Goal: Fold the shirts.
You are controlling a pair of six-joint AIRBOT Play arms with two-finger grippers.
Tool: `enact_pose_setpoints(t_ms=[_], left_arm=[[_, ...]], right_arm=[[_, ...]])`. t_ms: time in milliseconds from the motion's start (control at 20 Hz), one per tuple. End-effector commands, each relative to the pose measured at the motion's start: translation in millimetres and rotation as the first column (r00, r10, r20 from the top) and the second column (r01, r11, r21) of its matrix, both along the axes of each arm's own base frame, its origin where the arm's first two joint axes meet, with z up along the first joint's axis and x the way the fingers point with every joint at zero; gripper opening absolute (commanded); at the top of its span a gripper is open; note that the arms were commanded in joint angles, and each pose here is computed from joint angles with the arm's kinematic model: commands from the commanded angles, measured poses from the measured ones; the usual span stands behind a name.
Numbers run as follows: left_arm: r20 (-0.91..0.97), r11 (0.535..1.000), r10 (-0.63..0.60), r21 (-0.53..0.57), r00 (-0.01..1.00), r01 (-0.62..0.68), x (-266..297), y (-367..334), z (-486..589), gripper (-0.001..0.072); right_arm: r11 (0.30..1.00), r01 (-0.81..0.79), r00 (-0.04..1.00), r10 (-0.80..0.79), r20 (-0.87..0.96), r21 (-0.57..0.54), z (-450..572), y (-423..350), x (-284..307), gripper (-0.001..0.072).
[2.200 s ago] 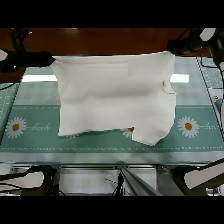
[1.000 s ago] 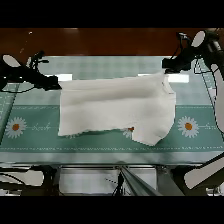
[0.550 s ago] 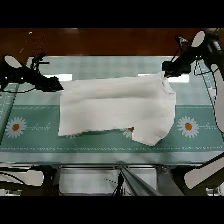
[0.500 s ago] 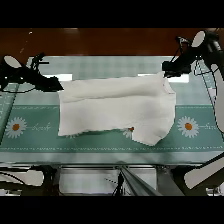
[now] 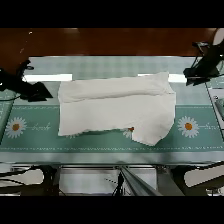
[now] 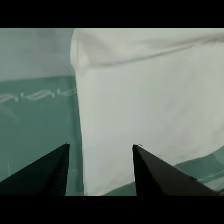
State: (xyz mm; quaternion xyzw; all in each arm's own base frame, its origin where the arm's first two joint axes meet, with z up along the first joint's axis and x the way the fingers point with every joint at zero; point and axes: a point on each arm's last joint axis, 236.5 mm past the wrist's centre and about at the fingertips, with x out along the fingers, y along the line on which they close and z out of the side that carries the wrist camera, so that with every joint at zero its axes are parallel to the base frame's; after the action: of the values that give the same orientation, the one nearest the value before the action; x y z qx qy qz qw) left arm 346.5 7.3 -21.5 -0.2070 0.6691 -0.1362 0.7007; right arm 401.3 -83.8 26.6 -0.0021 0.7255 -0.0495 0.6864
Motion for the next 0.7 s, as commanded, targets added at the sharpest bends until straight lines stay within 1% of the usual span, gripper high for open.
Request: enact_pose_setpoints(t_ms=[0,100,150,200,300,450,500,550,650], left_arm=[[-0.103,0.995,0.086,-0.043,0.991,-0.090,-64,6,-24,0.0543],[-0.157,0.985,0.137,-0.078,0.978,-0.151,-95,0,-44,0.0543],[-0.177,0.981,0.130,-0.121,0.976,-0.152,-107,-10,-50,0.0543],[-0.194,0.977,0.114,-0.158,0.974,-0.146,-116,-21,-56,0.0543],[-0.203,0.969,0.106,-0.197,0.973,-0.146,-125,-35,-64,0.0544],[-0.193,0.971,0.123,-0.180,0.973,-0.158,-123,-41,-76,0.0545],[-0.192,0.973,0.115,-0.175,0.975,-0.149,-123,-44,-78,0.0567],[-0.190,0.975,0.111,-0.168,0.976,-0.144,-122,-45,-80,0.0666],[-0.186,0.978,0.117,-0.151,0.976,-0.146,-119,-48,-85,0.0668]], right_arm=[[0.997,0.072,0.997,-0.071,-0.033,0.037,-1,-26,-42,0.0436],[0.986,0.084,0.996,-0.088,0.018,0.142,-11,-16,-47,0.0436],[0.977,0.086,0.994,-0.097,0.047,0.195,-16,-7,-46,0.0436],[0.972,0.079,0.993,-0.096,0.068,0.222,-19,-1,-44,0.0436],[0.969,0.061,0.994,-0.081,0.075,0.241,-25,9,-45,0.0436],[0.967,0.037,0.995,-0.060,0.083,0.253,-26,20,-41,0.0435],[0.968,0.033,0.995,-0.055,0.080,0.251,-26,21,-41,0.0435],[0.967,0.027,0.996,-0.049,0.081,0.252,-26,24,-41,0.0435],[0.965,0.027,0.995,-0.050,0.082,0.260,-25,26,-41,0.0434]])
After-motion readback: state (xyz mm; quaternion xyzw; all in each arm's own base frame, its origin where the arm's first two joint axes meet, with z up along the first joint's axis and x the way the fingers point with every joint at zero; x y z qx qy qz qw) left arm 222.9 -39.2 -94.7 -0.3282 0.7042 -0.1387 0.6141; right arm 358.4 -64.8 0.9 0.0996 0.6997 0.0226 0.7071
